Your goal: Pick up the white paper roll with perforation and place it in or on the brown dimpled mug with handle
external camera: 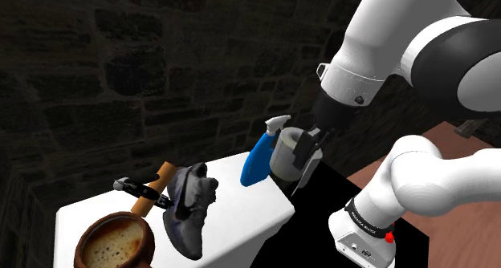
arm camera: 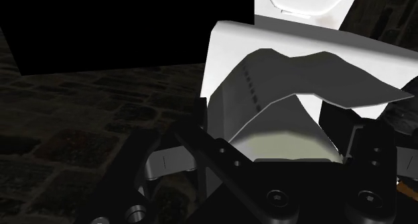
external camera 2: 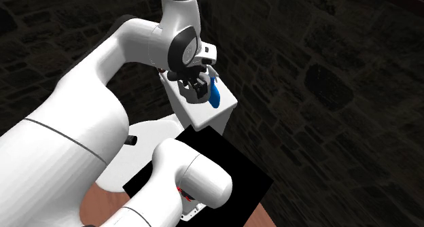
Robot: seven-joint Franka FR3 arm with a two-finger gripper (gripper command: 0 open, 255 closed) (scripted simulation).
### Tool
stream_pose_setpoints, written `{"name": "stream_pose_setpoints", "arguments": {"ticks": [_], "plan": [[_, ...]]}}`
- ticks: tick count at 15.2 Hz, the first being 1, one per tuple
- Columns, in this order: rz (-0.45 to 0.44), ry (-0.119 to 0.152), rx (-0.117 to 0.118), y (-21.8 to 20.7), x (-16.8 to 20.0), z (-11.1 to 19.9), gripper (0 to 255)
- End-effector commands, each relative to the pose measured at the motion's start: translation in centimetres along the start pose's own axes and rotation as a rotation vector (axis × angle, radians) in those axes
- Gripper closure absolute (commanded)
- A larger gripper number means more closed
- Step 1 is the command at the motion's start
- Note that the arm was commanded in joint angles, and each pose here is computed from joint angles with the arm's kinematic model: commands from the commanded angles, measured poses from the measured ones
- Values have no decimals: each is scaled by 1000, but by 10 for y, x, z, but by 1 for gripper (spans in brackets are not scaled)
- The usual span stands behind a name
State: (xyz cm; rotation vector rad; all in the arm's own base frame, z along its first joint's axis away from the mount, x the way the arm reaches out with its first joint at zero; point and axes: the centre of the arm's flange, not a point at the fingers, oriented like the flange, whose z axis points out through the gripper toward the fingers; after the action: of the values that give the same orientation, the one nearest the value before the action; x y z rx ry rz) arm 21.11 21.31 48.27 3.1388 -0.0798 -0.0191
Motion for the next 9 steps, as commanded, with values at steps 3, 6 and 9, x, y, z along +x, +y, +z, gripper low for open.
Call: {"name": "stream_pose_setpoints", "arguments": {"ticks": [3, 6, 9], "plan": [[0, 0, 0, 1, -1, -21, 255], [0, 0, 0, 1, -1, -37, 255], [0, 0, 0, -38, 8, -40, 255]]}}
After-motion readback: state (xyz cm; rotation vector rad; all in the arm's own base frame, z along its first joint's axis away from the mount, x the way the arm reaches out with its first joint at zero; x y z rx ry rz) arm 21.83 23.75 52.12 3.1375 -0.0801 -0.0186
